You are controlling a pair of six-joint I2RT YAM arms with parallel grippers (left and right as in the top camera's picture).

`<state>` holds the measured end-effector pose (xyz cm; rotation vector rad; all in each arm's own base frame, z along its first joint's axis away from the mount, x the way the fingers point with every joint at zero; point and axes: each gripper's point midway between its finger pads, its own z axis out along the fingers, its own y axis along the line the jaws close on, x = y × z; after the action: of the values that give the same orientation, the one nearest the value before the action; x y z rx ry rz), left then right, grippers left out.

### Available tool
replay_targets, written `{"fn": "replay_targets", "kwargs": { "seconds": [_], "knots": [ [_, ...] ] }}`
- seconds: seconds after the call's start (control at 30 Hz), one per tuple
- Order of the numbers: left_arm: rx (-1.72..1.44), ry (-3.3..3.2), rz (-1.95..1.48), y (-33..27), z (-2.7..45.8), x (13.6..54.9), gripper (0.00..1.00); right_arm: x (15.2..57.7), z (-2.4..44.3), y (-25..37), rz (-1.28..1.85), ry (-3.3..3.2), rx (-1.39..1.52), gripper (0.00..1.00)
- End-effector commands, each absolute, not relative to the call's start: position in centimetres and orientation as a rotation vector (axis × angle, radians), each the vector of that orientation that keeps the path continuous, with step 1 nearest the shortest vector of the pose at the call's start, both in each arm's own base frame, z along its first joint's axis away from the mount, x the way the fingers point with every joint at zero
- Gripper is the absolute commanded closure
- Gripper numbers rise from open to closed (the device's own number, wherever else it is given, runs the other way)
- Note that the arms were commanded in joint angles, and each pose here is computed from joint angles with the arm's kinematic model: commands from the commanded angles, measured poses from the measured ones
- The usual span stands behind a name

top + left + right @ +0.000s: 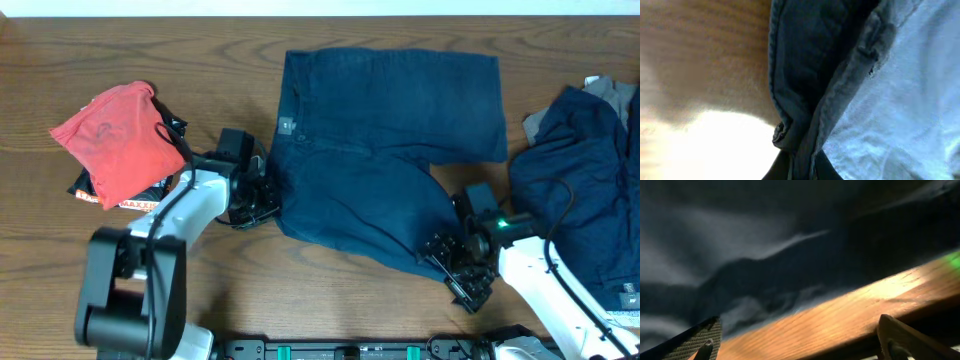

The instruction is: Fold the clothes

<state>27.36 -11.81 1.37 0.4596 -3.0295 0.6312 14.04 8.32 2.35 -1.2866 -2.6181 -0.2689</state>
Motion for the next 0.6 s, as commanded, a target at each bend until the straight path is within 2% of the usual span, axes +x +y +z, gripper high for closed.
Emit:
{"fn": "replay_targets", "kwargs": {
  "seconds": [0.0,0.17,0.33,0.4,0.57],
  "knots": [
    [0.459,-3.088,0.654,-11.3,3.6,27.7,0.94,13.3,1.6,8.3,-0.258,-2.544,-1.392,0.03],
    [0.472,-3.123,0.588,-10.3,5.1,26.8,0.94,14.1,0.0,7.4,-0.236,-2.544,-1.542,0.05],
    [0.48,-3.084,0.544,-9.9,5.2,25.4,0.94,13.9,-1.3,6.9,-0.224,-2.533,-1.608,0.14],
    [0.483,-3.059,0.525,-9.8,5.1,24.7,0.94,13.3,-1.8,6.7,-0.207,-2.525,-1.609,0.2],
    [0.491,-2.998,0.471,-9.4,5.0,23.0,0.94,12.1,-2.7,5.8,-0.124,-2.477,-1.69,0.46]
  ]
}}
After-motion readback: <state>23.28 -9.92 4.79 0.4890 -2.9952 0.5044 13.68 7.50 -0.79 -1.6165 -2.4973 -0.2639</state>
